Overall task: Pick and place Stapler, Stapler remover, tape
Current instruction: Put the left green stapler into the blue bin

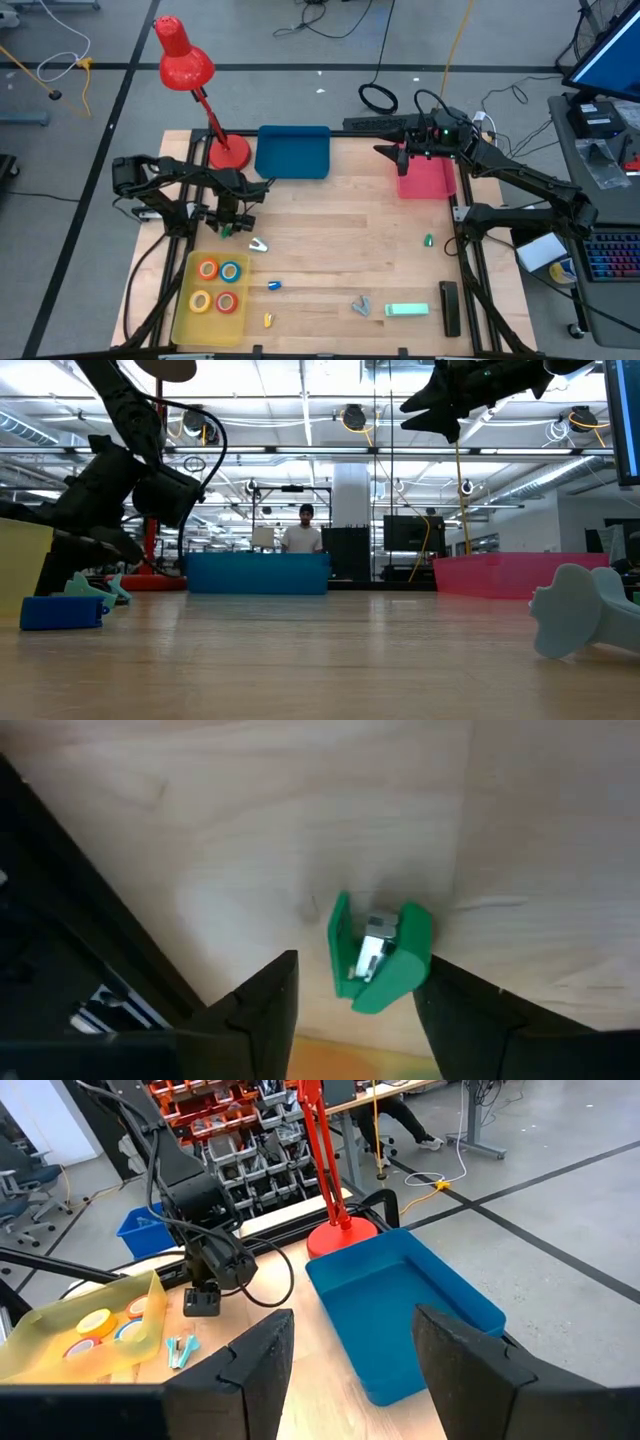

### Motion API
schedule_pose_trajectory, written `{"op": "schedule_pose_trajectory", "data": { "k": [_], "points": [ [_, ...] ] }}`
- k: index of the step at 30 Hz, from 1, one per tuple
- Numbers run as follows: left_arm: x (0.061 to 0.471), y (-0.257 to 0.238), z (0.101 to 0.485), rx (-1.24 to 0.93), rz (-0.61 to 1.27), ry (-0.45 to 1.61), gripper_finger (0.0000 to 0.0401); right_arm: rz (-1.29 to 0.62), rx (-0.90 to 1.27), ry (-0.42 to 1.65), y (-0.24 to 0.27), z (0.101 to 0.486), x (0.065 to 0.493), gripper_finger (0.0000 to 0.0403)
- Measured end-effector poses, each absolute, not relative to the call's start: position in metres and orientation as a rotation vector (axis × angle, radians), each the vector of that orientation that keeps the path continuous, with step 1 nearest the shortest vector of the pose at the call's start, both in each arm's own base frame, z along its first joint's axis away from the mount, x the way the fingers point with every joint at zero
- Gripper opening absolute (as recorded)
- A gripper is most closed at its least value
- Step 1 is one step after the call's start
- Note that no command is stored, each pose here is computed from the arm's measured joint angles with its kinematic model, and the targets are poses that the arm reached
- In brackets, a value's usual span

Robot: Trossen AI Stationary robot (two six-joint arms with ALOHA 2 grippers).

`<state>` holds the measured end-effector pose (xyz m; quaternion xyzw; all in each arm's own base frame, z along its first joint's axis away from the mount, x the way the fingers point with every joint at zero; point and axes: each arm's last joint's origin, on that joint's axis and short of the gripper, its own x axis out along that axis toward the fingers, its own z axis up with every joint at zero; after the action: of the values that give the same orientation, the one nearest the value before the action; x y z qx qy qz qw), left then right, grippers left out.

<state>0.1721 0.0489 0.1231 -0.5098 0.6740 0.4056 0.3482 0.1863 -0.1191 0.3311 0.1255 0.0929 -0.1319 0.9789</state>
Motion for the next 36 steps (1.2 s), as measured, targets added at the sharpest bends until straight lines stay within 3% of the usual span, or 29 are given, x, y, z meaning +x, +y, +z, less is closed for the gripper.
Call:
{"op": "schedule_pose_trajectory", "data": {
  "k": [8, 12, 19, 24, 30, 36],
  "points": [
    [0.174, 0.051, 0.122, -1.295, 1.069, 1.705, 0.0089, -0.265, 0.253, 0.187, -0.119, 0.331, 0.186, 0.0196],
    [0.175, 0.051, 0.122, -1.299, 1.059, 1.698, 0.0056, -0.265, 0.253, 0.187, -0.119, 0.331, 0.186, 0.0196],
    [0.169, 0.048, 0.146, -1.278, 1.035, 1.78, 0.0054, -0.263, 0.253, 0.187, -0.119, 0.331, 0.186, 0.0196],
    [0.169, 0.048, 0.189, -1.342, 1.053, 1.657, 0.0054, -0.264, 0.252, 0.187, -0.119, 0.331, 0.186, 0.0196],
    [0.186, 0.059, 0.251, -1.319, 1.003, 1.17, 0.0054, -0.264, 0.246, 0.188, -0.119, 0.331, 0.186, 0.0196],
    [0.223, 0.081, 0.293, -1.094, 0.815, 0.591, 0.0056, -0.264, 0.245, 0.188, -0.119, 0.331, 0.186, 0.0196]
  ]
}}
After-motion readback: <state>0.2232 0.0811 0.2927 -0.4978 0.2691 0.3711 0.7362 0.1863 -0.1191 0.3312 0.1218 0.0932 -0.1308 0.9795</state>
